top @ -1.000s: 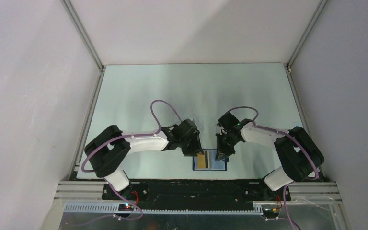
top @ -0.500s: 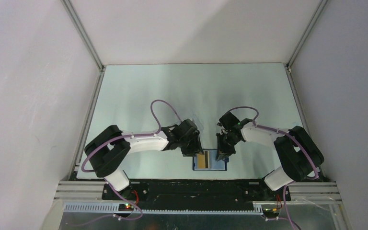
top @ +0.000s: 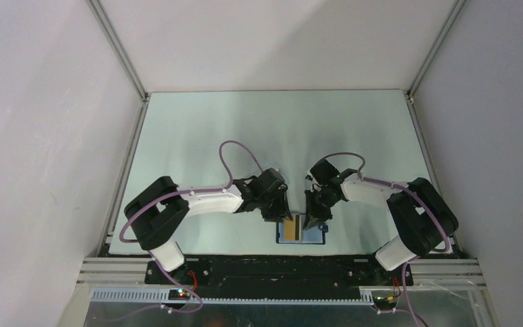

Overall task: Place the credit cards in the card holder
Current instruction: Turn over the card slot in the card holder.

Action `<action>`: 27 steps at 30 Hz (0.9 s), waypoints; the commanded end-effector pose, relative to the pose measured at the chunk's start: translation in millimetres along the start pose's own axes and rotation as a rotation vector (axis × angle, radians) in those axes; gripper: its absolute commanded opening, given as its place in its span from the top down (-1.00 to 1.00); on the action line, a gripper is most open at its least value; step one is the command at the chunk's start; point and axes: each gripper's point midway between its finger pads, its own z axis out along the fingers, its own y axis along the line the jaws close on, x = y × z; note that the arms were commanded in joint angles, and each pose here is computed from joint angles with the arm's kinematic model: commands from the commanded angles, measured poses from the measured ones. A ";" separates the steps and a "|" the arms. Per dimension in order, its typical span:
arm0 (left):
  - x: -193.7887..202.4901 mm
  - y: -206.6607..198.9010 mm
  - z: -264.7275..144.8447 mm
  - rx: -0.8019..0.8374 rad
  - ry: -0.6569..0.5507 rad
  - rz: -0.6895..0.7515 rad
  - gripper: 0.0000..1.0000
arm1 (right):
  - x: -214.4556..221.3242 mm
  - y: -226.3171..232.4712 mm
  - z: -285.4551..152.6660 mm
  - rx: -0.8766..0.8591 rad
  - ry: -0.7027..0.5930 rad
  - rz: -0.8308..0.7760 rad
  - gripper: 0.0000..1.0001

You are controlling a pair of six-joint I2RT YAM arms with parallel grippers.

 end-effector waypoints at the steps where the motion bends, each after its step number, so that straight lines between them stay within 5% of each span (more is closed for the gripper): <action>1: -8.9 -33.3 -14.9 0.126 -0.039 0.028 0.18 | 2.9 5.6 5.6 -0.034 0.024 -0.021 1.00; 17: -3.6 -77.0 -30.6 0.348 -0.019 0.065 0.22 | 3.0 5.2 9.1 -0.032 0.029 -0.016 1.00; 27: 7.6 -73.0 -14.1 0.332 0.038 0.054 0.24 | -1.0 6.9 -13.2 -0.038 -0.013 -0.012 1.00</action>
